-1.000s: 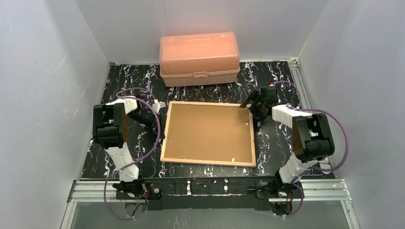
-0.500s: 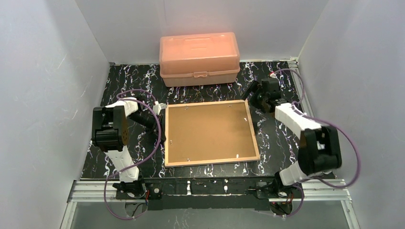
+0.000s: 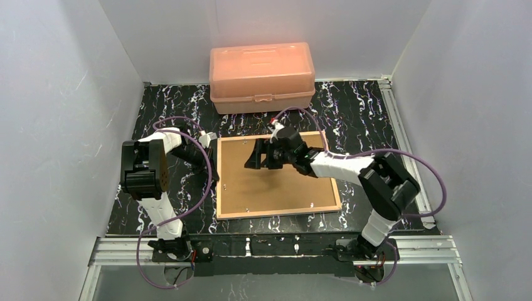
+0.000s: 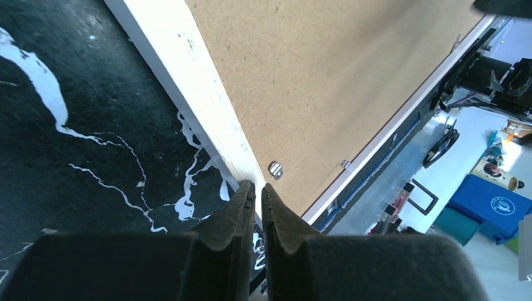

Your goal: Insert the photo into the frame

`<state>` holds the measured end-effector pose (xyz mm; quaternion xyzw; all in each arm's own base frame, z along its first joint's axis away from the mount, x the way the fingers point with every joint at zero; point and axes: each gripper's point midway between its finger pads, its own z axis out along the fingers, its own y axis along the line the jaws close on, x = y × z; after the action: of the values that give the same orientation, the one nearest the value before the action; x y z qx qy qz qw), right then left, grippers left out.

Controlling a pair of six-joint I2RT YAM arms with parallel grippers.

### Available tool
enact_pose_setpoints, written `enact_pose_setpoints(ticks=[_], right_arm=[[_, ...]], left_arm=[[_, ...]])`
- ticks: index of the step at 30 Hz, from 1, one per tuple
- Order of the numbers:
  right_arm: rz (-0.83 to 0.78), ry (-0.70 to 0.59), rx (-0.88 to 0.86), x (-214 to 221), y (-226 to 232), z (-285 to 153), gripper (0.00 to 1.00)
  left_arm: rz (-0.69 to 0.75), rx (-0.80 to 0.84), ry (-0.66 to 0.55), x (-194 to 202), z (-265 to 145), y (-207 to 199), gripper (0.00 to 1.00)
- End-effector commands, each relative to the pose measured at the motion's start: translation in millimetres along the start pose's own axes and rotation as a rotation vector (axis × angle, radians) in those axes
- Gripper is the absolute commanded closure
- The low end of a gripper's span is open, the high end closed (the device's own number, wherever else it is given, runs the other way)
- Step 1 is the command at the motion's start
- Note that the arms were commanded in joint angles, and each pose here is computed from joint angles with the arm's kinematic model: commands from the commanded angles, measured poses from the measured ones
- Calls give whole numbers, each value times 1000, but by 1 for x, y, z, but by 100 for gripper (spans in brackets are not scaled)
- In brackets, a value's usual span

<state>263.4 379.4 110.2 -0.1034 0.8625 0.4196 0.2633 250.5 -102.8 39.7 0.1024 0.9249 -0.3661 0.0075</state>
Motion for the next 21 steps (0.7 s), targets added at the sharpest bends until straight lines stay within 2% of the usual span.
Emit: enact_pose_setpoints(ticks=[1,4,9,15,21], right_arm=[[-13,-25,-157,-5,46,23,11],[-11,7,-185,8,56,37,11],[-3,32,-223,21,67,51,11],[-19,72,-256,35,83,65,11],[-17,105,-265,47,87,77,11]], left_arm=[[-3,-28,-36,-13,-8,0,87],[20,-22,-63,-18,-15,-7,79],[34,-74,-73,-19,-19,3,75],[-9,-87,-44,-13,-10,16,75],[-31,-60,-37,-13,-5,15,83]])
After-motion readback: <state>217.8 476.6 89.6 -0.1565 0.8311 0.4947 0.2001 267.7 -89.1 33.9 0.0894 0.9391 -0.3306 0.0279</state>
